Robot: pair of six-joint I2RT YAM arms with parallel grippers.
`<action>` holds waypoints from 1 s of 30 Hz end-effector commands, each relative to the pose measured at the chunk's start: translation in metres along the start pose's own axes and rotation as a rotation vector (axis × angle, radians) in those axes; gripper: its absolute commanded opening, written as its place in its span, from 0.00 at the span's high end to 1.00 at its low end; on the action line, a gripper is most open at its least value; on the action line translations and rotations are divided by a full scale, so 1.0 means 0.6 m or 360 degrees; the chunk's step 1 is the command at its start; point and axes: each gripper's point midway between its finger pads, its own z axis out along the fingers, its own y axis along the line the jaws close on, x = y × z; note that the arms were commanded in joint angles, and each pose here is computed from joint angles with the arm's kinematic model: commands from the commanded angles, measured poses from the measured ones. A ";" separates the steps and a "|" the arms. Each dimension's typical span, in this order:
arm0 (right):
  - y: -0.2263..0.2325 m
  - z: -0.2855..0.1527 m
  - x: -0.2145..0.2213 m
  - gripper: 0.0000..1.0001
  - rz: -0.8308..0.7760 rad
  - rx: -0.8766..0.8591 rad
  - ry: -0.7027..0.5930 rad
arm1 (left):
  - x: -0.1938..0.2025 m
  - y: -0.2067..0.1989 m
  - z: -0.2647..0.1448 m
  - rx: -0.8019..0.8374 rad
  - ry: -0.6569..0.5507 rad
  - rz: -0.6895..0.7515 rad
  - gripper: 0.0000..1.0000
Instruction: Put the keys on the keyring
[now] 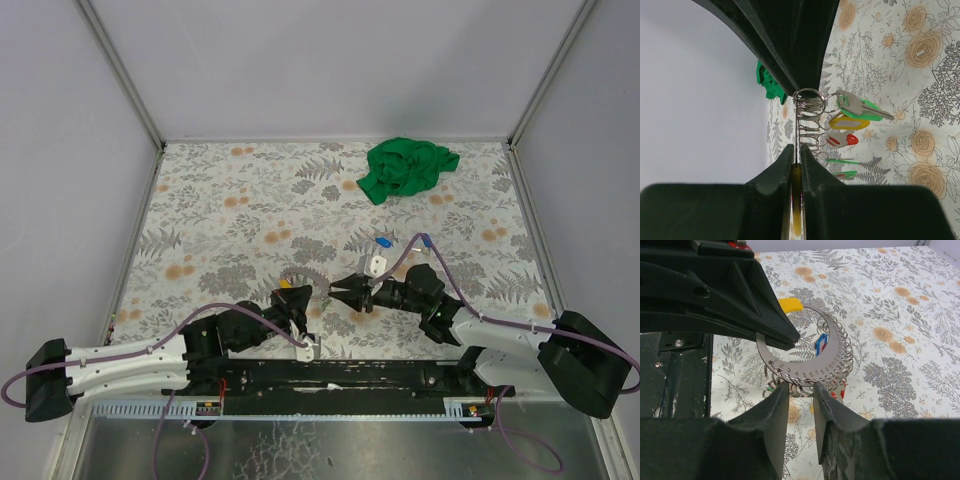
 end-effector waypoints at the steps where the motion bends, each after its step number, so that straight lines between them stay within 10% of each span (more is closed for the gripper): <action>1: -0.005 0.002 -0.048 0.68 -0.0087 0.0012 -0.0150 | -0.024 0.045 0.001 -0.0110 -0.0070 -0.0033 1.00; 30: -0.037 0.020 0.018 1.00 -0.0037 0.0113 0.0183 | 0.024 -0.002 0.045 0.0016 0.0219 -0.0189 1.00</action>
